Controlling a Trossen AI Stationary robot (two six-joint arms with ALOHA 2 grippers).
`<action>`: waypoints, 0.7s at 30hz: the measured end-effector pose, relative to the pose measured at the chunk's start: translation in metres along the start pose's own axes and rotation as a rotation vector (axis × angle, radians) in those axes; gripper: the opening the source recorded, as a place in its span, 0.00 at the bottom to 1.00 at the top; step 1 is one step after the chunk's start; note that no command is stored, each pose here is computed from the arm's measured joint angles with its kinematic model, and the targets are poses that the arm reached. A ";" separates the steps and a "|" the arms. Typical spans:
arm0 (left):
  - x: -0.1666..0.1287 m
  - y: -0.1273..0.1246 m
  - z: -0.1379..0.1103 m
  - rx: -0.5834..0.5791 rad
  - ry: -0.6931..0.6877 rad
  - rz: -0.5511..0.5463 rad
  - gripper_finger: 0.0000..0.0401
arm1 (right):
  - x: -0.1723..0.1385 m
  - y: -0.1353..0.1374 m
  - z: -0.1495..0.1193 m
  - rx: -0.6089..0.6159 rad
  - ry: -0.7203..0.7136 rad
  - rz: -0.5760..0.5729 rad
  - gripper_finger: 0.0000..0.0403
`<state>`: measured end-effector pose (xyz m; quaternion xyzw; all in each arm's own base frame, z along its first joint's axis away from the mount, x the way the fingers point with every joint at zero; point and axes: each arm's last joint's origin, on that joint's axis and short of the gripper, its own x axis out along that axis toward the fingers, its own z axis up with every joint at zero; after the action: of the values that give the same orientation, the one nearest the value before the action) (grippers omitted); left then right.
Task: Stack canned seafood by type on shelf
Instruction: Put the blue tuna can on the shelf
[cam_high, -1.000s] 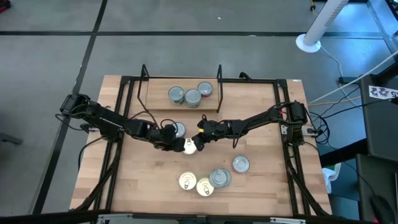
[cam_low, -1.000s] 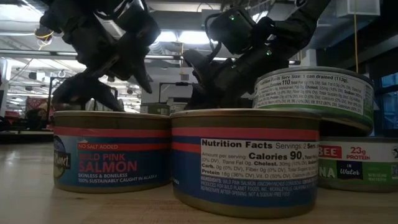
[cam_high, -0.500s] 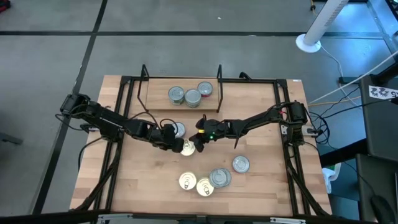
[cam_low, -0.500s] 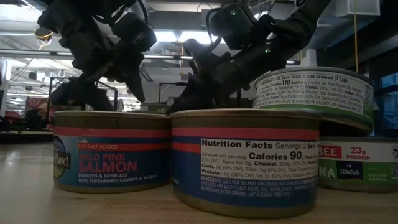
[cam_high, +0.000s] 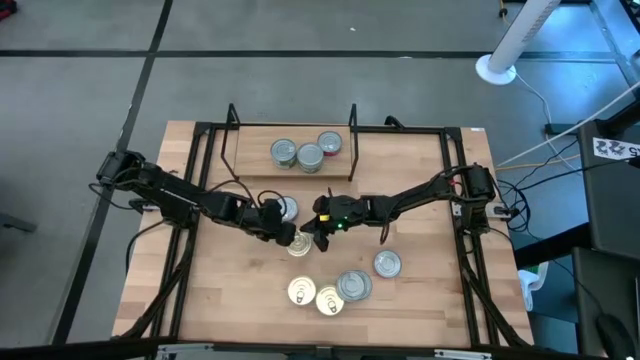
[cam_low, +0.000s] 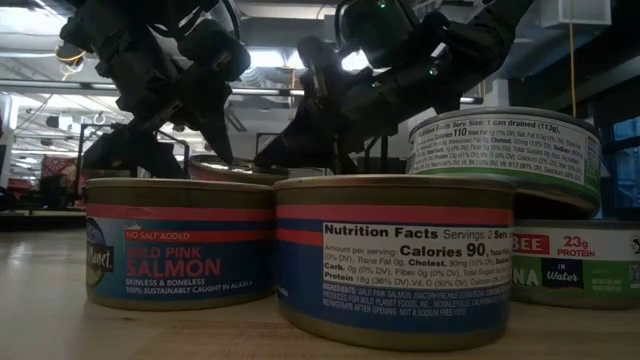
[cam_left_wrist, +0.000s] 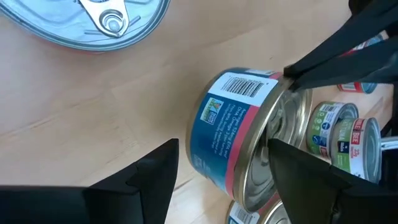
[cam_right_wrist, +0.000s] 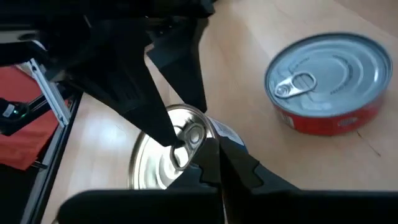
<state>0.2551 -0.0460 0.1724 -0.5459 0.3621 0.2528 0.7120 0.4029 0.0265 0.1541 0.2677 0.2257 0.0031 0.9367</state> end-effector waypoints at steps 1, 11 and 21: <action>0.000 0.000 0.000 0.007 0.003 -0.001 0.60 | 0.000 0.000 0.000 -0.011 -0.004 0.002 0.00; 0.000 -0.001 -0.001 0.057 0.028 -0.017 0.60 | 0.000 0.007 0.001 -0.070 -0.036 0.040 0.00; 0.000 -0.004 -0.002 0.083 0.062 -0.047 0.60 | 0.000 0.014 0.000 -0.132 -0.043 0.081 0.00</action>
<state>0.2575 -0.0485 0.1745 -0.5318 0.3811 0.2037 0.7283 0.4047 0.0385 0.1616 0.2143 0.1939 0.0504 0.9560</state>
